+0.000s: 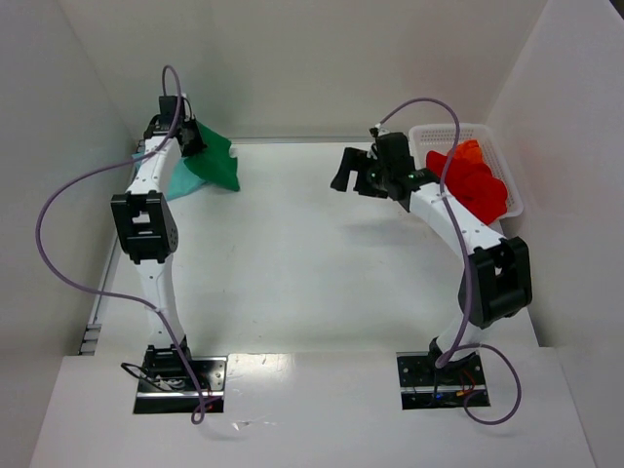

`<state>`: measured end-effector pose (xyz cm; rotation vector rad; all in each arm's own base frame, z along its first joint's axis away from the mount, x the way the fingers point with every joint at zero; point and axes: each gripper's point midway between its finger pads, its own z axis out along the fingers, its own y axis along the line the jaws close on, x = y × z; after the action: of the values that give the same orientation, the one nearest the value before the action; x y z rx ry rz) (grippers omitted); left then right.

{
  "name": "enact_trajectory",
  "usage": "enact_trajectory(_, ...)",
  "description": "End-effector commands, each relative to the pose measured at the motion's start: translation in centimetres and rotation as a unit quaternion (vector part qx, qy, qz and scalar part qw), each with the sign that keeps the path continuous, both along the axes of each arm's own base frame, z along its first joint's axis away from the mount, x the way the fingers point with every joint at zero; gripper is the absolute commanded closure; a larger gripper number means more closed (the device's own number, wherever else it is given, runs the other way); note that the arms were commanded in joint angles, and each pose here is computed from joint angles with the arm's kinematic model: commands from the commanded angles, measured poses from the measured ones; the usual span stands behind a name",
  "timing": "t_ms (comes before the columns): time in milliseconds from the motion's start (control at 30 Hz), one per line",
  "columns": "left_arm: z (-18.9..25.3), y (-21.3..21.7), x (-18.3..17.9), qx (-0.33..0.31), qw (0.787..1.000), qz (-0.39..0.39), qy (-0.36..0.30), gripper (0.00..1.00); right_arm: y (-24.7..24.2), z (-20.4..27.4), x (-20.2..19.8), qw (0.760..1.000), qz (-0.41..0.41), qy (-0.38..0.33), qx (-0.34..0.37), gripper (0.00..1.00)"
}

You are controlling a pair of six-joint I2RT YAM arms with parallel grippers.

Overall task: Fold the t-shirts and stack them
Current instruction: Put the neatly folded tshirt into the corner of the board with the left arm

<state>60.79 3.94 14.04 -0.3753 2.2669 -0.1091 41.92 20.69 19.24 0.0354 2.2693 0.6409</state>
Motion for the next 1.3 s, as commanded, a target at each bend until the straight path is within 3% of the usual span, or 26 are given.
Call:
enact_trajectory(0,1.5,1.6,1.0,0.021,1.000,-0.007,-0.013,1.00,-0.6,-1.3,-1.7,0.999,-0.024,0.022,0.009,0.00)
enact_trajectory(400,2.4,9.0,0.1,-0.020,0.999,0.028,-0.025,1.00,-1.3,-3.0,-3.3,0.998,-0.039,0.042,0.014,0.00)
enact_trajectory(867,-0.3,12.0,-2.0,-0.081,0.996,0.040,-0.006,1.00,-0.7,-4.2,-3.3,0.998,-0.031,0.057,0.022,0.00)
enact_trajectory(1167,-2.5,17.8,-5.2,-0.036,0.987,0.154,0.024,1.00,-0.5,-5.0,-3.4,0.997,-0.027,0.065,0.022,0.00)
enact_trajectory(1267,-2.3,19.5,-5.7,-0.047,0.985,0.163,0.016,1.00,-0.3,-5.0,-3.3,0.997,-0.023,0.064,0.026,0.00)
